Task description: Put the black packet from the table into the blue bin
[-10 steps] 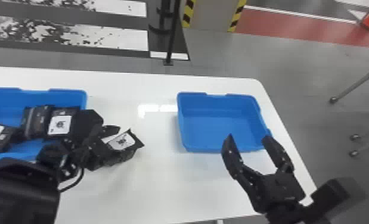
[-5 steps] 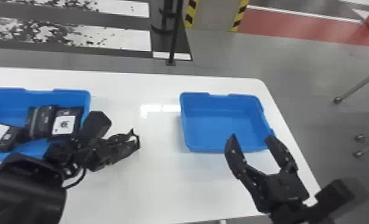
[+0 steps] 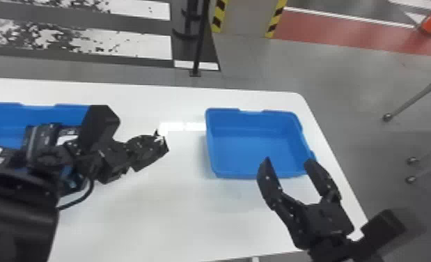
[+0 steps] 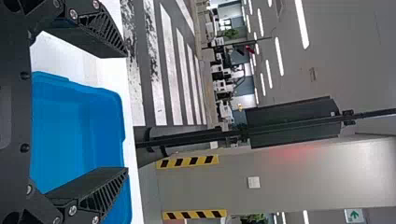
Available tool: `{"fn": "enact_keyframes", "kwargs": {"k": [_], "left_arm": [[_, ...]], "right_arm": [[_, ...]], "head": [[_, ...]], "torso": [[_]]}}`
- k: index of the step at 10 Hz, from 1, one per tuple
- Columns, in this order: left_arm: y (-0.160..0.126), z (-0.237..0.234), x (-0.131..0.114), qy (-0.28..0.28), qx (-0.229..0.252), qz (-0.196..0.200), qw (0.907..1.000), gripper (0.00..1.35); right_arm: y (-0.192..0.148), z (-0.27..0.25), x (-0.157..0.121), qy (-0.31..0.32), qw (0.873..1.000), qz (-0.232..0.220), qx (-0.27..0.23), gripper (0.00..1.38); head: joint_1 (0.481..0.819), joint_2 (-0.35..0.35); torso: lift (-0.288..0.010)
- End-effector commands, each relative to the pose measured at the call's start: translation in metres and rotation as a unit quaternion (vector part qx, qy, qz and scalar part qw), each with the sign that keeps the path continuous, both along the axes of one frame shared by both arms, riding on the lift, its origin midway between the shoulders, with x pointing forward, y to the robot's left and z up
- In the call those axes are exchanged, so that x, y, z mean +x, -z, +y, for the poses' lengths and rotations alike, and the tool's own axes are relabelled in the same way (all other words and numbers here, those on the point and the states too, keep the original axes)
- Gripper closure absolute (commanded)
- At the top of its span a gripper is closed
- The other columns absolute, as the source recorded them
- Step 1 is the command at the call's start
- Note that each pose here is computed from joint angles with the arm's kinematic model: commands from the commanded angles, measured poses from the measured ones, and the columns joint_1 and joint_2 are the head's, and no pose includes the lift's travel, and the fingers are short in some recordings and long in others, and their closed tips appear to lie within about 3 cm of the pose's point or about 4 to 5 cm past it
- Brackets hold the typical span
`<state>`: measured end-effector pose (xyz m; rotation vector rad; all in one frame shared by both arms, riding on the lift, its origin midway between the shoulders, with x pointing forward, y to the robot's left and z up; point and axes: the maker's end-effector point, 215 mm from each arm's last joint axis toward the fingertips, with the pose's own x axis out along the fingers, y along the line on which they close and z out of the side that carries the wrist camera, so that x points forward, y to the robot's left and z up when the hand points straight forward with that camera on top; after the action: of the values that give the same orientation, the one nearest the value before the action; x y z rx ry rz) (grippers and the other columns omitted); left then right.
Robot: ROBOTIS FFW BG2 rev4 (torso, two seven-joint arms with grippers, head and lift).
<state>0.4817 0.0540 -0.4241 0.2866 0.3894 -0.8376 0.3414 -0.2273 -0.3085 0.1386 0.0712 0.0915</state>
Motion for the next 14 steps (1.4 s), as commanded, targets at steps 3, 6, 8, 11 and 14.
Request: {"fn": "enact_keyframes", "kwargs": {"k": [3, 6, 8, 11, 14], "left_arm": [[-0.044, 0.111, 0.033, -0.092, 0.022, -0.053, 0.9941, 1.22], [-0.038, 0.283, 0.041, -0.242, 0.117, -0.066, 0.9609, 1.22], [-0.028, 0.296, 0.042, -0.254, 0.126, -0.065, 0.9568, 1.06], [-0.034, 0.274, 0.055, -0.236, 0.106, -0.09, 0.9618, 0.32], [-0.041, 0.245, 0.038, -0.205, 0.05, -0.12, 0.97, 0.13]], "right_arm": [[-0.002, 0.0, 0.0, 0.0, 1.0, -0.002, 0.002, 0.15], [-0.001, 0.001, 0.001, 0.0, 1.0, -0.002, 0.004, 0.15], [-0.001, 0.001, 0.001, 0.0, 1.0, -0.003, 0.004, 0.15], [0.0, 0.001, 0.001, 0.0, 1.0, -0.002, 0.005, 0.15], [-0.001, 0.001, 0.0, 0.0, 1.0, -0.003, 0.006, 0.15]], "head": [[0.695, -0.195], [0.695, 0.015], [0.695, 0.143], [0.695, 0.151], [0.695, 0.117]], "torso": [[-0.11], [-0.11], [-0.11], [-0.11], [-0.11]]}}
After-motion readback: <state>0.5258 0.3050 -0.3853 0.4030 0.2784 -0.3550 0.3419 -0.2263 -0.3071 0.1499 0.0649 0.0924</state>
